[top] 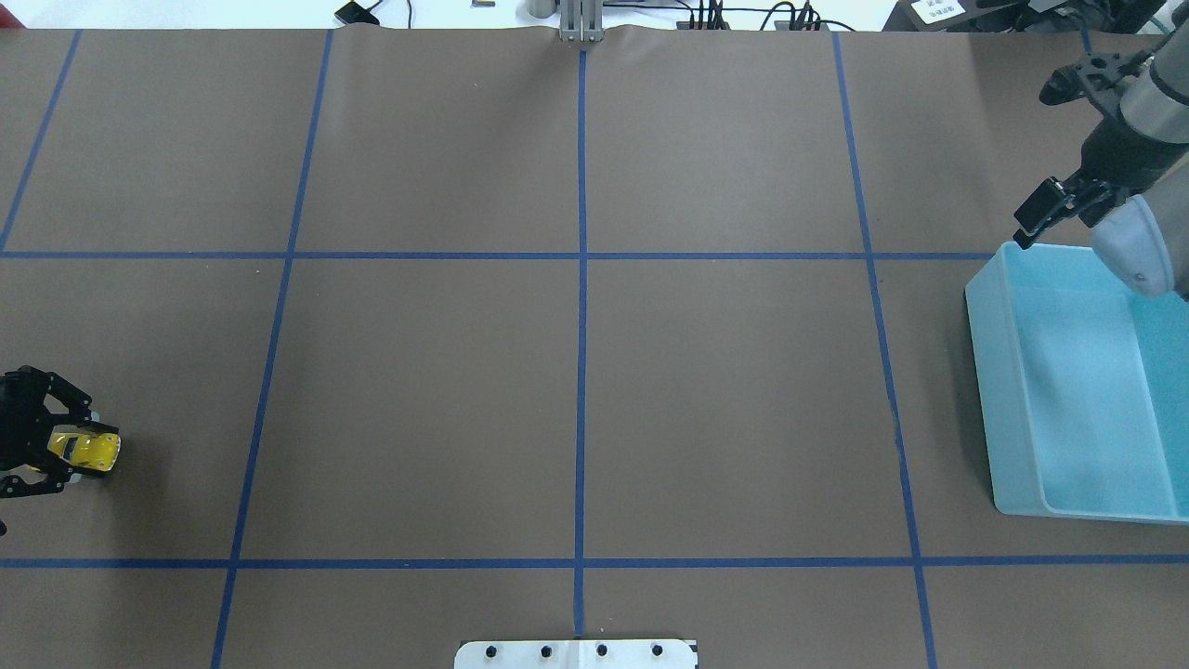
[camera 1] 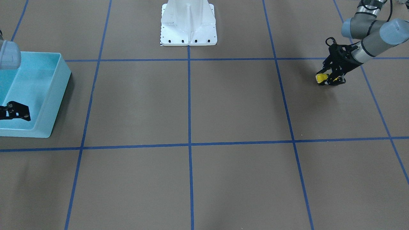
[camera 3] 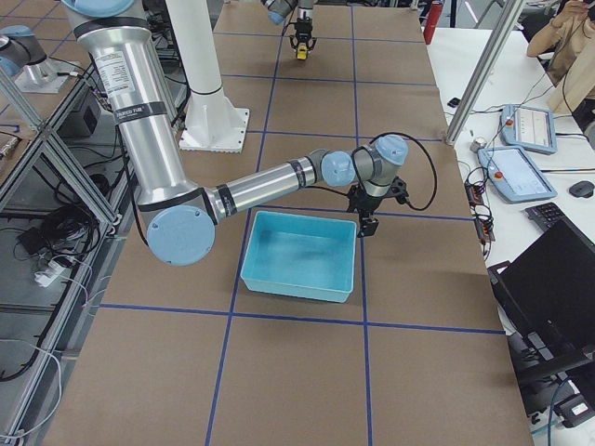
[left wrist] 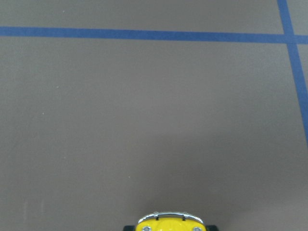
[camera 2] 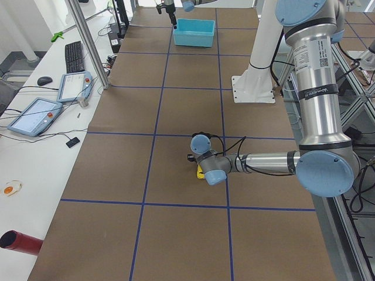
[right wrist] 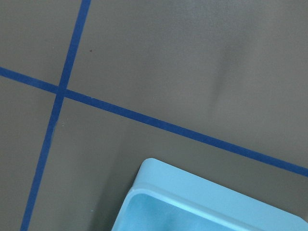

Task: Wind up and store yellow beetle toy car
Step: 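Drag the yellow car backward toward the robot with the left gripper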

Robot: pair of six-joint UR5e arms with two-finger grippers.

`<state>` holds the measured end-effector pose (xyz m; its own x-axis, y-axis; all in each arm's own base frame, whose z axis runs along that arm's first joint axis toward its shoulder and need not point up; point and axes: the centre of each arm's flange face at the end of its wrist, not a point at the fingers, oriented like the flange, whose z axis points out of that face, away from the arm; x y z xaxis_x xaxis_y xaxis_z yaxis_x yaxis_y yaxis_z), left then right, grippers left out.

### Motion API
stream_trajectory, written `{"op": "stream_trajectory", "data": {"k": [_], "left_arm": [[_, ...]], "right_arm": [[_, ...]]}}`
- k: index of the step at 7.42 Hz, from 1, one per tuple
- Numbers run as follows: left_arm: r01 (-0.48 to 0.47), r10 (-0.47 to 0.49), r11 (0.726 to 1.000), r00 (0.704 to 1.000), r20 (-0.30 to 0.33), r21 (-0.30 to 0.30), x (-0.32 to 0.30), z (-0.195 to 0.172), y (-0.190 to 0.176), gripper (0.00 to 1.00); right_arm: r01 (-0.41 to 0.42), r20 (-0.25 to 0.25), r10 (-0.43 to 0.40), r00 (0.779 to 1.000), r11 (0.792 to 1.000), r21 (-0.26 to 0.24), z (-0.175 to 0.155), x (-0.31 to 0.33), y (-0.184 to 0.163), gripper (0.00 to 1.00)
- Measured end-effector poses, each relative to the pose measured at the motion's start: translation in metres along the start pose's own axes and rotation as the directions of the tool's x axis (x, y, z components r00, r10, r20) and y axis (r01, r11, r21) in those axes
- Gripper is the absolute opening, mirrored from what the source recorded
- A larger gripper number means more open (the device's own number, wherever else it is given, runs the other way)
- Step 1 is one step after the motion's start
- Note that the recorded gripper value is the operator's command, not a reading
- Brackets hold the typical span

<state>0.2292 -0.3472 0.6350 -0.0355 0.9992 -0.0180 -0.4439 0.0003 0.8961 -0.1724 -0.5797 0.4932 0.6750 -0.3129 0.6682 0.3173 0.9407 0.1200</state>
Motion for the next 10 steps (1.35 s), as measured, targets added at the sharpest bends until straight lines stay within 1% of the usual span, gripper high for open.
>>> {"op": "stream_trajectory", "data": {"k": [3,7,8,9,10], "left_arm": [[-0.001,0.001,1.000,1.000,0.007,0.019,0.003,0.000,0.026,0.00],[0.015,-0.015,1.000,1.000,0.013,0.026,0.003,-0.008,0.045,0.00],[0.015,-0.015,1.000,1.000,0.014,0.028,0.004,-0.008,0.049,0.25],[0.015,-0.015,0.999,1.000,0.019,0.031,0.005,-0.009,0.053,0.99],[0.017,-0.018,0.999,0.999,0.028,0.035,0.004,-0.011,0.056,1.00]], "right_arm": [[0.000,0.000,0.000,1.000,1.000,0.000,0.000,0.000,0.000,1.00],[0.001,0.001,-0.001,1.000,1.000,0.001,0.000,0.000,0.000,1.00],[0.001,0.001,-0.001,1.000,1.000,0.001,-0.001,-0.001,0.000,1.00],[0.001,0.002,-0.001,1.000,1.000,0.001,-0.001,-0.001,0.000,1.00],[0.001,0.002,-0.001,1.000,1.000,0.001,-0.001,-0.001,0.000,1.00]]}}
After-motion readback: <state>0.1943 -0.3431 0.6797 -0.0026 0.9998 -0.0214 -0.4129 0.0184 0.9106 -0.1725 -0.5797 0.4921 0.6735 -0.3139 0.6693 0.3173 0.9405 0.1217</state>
